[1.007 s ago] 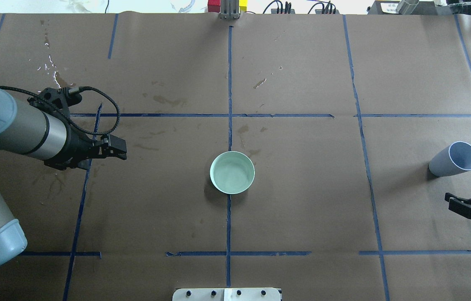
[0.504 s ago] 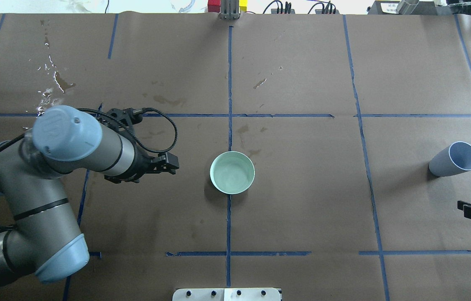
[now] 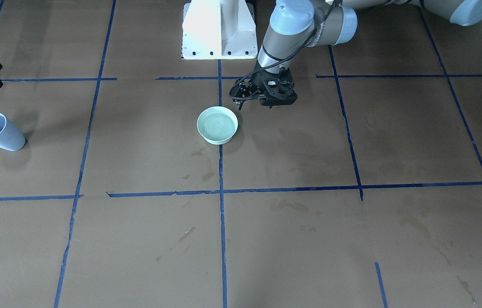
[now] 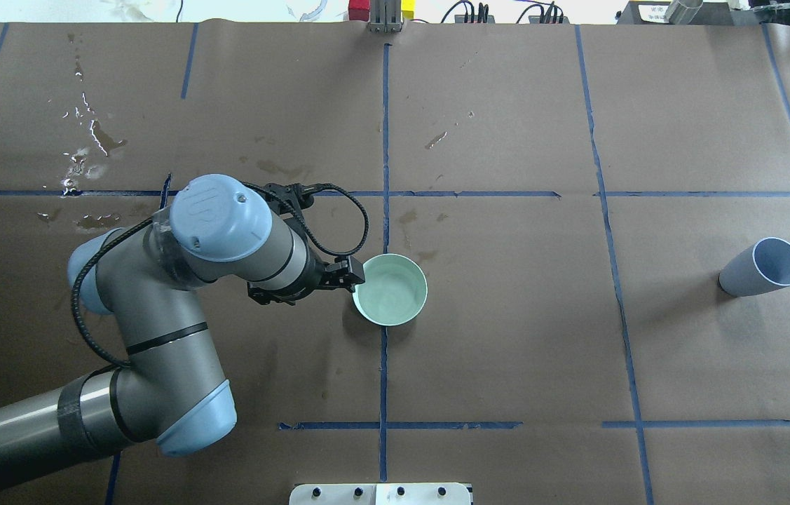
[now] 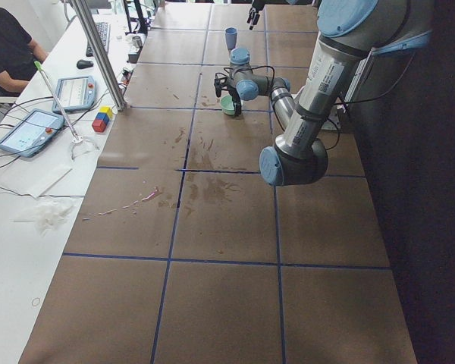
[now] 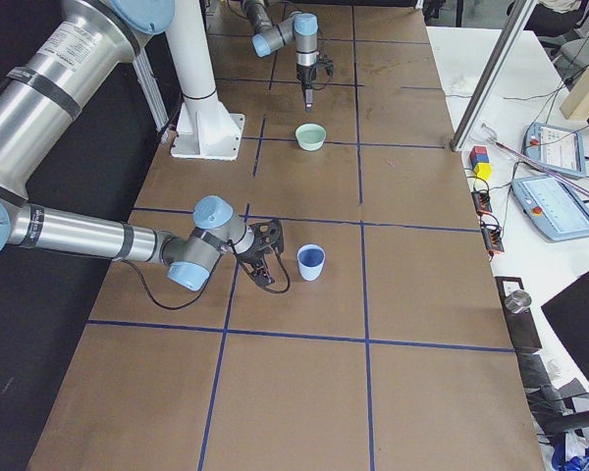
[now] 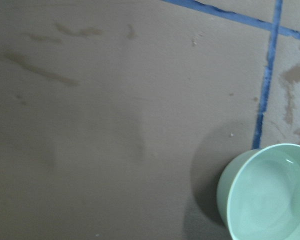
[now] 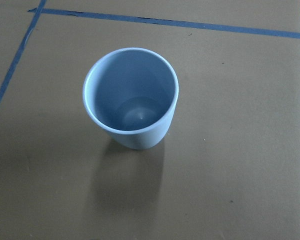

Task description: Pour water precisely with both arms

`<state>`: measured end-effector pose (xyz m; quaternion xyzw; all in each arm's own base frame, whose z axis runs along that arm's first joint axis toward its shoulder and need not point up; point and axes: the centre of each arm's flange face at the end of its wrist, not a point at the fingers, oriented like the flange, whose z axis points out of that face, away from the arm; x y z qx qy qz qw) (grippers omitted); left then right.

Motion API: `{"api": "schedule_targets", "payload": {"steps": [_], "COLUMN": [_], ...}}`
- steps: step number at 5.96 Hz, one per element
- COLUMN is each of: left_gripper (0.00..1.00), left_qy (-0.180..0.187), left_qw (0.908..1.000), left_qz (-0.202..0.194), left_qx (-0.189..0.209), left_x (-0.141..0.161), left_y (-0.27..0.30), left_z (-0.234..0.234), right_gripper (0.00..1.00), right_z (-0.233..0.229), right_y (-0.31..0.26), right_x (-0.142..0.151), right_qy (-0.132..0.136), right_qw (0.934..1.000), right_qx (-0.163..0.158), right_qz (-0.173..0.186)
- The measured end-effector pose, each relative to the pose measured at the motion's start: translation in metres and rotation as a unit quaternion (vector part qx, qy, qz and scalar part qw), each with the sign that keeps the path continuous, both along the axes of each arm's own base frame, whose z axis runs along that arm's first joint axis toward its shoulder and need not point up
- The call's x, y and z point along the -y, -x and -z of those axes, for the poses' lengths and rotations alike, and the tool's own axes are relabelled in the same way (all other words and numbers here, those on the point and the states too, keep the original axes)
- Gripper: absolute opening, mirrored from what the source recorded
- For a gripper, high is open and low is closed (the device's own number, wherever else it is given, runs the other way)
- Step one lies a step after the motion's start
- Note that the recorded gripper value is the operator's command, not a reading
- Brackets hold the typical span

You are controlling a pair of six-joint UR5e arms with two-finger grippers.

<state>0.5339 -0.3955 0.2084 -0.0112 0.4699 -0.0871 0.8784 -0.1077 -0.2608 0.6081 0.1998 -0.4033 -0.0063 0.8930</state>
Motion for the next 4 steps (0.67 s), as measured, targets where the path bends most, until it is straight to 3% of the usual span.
{"api": "schedule_targets", "payload": {"steps": [4], "left_gripper": [0.57], "left_qy": [0.036], "left_qw": [0.9989], "left_qz": [0.001], "left_qx": [0.03], "left_x": [0.012], "left_y": [-0.062], "left_z": [-0.005], "right_gripper": [1.0], "right_z": [-0.002], "right_y": [-0.048], "right_x": [0.032], "right_qy": [-0.019], "right_qw": [0.9986], "right_qx": [-0.025], "right_qz": [0.043]}}
